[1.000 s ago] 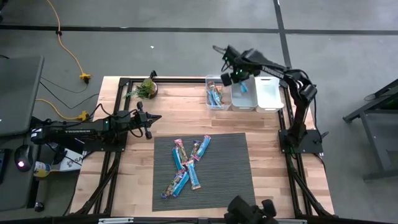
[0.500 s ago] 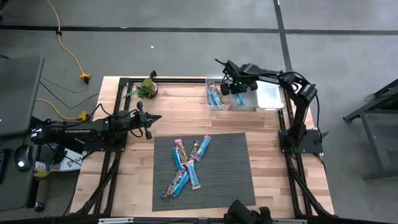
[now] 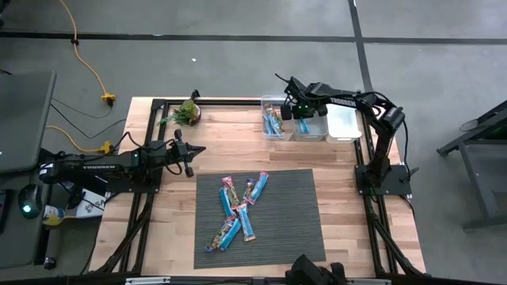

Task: Pick and place Granola Bars by type
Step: Put the red granola bar into the gray bin

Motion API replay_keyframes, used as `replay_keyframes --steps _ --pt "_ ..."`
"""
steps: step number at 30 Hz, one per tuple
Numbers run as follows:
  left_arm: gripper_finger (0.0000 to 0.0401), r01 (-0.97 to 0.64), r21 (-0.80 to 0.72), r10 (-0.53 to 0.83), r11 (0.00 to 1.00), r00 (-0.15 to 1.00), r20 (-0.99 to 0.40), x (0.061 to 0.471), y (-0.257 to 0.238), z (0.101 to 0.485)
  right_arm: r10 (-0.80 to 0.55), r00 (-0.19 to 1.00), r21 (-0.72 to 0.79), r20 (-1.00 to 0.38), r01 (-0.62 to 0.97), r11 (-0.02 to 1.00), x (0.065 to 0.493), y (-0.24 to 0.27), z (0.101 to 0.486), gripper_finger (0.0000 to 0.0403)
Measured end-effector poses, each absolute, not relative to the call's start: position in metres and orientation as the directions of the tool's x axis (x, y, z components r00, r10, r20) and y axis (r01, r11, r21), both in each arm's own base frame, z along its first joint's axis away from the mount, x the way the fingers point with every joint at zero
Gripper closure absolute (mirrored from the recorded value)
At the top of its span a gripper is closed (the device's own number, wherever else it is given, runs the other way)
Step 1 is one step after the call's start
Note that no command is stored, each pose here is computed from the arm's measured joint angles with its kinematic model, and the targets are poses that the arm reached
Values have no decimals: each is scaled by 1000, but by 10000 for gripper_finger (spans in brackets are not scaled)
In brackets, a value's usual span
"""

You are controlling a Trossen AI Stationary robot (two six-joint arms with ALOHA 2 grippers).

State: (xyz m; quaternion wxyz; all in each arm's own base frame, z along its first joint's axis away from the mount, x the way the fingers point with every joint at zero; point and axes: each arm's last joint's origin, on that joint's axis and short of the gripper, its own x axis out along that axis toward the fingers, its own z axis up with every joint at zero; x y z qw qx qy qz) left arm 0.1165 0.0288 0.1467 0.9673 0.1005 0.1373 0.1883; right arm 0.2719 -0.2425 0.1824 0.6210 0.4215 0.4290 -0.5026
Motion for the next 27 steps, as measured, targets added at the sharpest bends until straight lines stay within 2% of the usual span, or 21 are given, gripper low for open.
replay_keyframes --steps 7,14,23,27 --pt "400 -336 246 392 909 892 -228 116 29 147 -347 157 85 -925 973 214 265 -237 212 331" --pt "400 -336 246 392 909 892 -227 116 29 147 -379 165 90 -910 974 207 254 -233 233 325" --pt "400 -336 246 391 909 892 -228 116 29 147 -355 149 77 -923 975 209 252 -230 233 227" --pt "400 -336 246 392 909 892 -227 116 29 147 -380 208 101 -901 954 282 253 -227 244 196"
